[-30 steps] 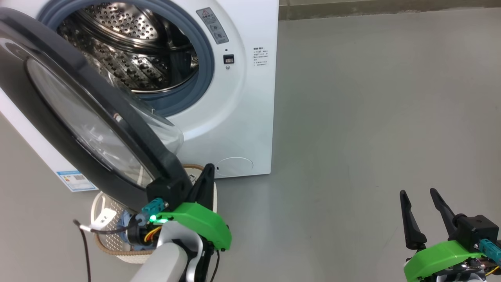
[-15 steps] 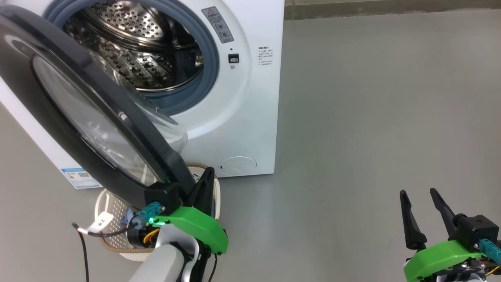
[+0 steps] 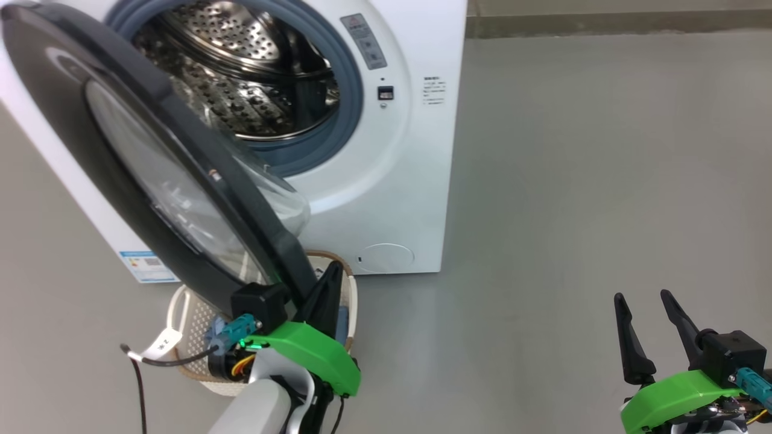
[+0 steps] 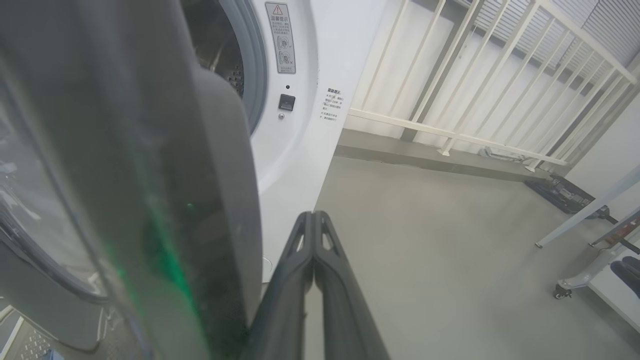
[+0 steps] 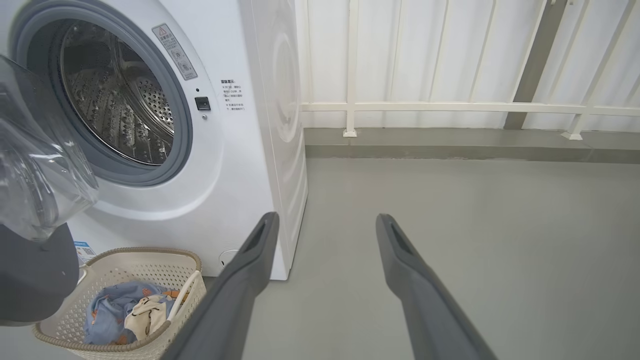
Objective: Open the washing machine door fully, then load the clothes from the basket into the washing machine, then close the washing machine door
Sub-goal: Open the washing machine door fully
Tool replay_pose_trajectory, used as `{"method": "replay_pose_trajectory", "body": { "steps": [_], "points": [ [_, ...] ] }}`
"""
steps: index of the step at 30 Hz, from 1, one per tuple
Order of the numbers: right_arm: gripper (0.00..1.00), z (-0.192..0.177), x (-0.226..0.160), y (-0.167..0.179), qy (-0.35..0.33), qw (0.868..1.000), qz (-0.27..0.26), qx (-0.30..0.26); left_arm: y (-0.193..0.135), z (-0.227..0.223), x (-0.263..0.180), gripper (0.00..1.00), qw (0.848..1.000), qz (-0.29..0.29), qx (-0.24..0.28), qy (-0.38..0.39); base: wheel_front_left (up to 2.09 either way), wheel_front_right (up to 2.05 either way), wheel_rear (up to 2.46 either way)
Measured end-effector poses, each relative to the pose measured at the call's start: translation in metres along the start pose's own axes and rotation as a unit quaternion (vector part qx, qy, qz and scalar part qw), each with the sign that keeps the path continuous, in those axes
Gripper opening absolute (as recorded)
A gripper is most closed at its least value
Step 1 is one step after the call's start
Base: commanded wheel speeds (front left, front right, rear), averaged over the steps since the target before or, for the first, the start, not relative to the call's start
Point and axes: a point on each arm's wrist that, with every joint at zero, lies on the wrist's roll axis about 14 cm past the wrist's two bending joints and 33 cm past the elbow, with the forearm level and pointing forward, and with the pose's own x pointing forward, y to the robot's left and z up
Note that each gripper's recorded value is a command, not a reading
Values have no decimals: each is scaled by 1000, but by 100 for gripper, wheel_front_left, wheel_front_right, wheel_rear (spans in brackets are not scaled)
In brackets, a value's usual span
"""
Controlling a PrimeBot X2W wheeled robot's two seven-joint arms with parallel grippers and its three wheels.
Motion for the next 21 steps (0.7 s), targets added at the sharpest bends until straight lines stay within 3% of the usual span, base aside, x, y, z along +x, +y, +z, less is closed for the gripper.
{"method": "replay_pose_trajectory", "body": {
  "steps": [21],
  "points": [
    [100, 0, 24, 73, -1, 995, 101, 10, 30, 14, -35, 0, 998, 54, -7, -23, 0, 0, 0]
  ]
}}
